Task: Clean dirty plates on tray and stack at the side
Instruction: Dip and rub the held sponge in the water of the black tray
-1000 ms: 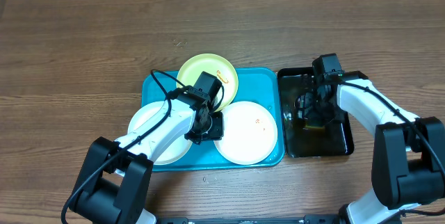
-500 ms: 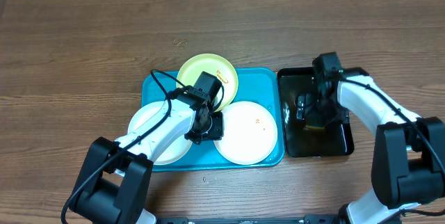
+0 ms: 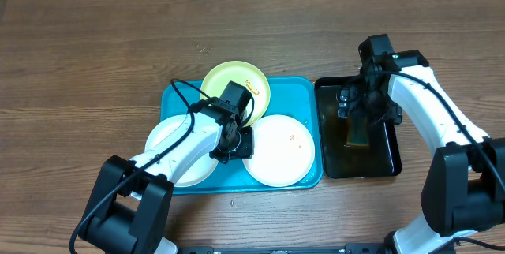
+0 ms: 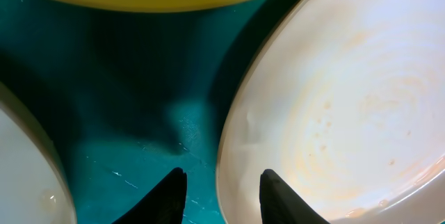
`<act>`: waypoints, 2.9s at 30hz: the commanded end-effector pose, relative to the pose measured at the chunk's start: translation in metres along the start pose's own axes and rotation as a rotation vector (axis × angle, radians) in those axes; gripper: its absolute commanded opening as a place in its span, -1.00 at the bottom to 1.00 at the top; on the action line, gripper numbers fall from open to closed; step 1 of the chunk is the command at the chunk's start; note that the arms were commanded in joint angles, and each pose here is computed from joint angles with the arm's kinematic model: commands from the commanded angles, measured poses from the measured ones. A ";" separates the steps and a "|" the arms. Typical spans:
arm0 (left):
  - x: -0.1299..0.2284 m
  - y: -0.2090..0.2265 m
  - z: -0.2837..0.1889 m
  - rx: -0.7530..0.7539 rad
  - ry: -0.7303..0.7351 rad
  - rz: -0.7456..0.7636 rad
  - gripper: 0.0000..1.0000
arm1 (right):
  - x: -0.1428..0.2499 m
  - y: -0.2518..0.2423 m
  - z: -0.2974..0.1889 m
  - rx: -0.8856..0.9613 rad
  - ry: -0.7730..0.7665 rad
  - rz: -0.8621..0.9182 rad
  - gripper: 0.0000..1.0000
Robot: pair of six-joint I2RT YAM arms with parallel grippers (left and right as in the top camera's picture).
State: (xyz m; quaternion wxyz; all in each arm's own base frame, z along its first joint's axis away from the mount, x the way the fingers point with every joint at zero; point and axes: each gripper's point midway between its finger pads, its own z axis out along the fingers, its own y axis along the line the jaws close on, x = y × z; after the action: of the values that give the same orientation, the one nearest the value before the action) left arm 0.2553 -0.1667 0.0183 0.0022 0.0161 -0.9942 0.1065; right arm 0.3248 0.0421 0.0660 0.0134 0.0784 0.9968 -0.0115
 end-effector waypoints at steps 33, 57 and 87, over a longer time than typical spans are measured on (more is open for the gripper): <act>-0.001 -0.001 0.002 -0.006 0.001 0.025 -0.26 | 0.009 -0.002 0.044 -0.019 -0.028 0.044 0.78; -0.001 -0.001 0.002 -0.006 0.001 0.025 -0.25 | 0.009 -0.002 0.059 -0.028 -0.060 0.045 0.41; -0.001 -0.002 0.002 -0.006 0.000 0.025 -0.25 | -0.008 0.002 0.032 -0.030 -0.077 0.044 -0.92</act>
State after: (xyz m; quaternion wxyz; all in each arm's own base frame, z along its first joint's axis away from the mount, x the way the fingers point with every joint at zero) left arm 0.2553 -0.1667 0.0183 0.0020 0.0160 -0.9942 0.1065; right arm 0.3215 0.0428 0.0224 0.0365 0.0954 0.9948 -0.0019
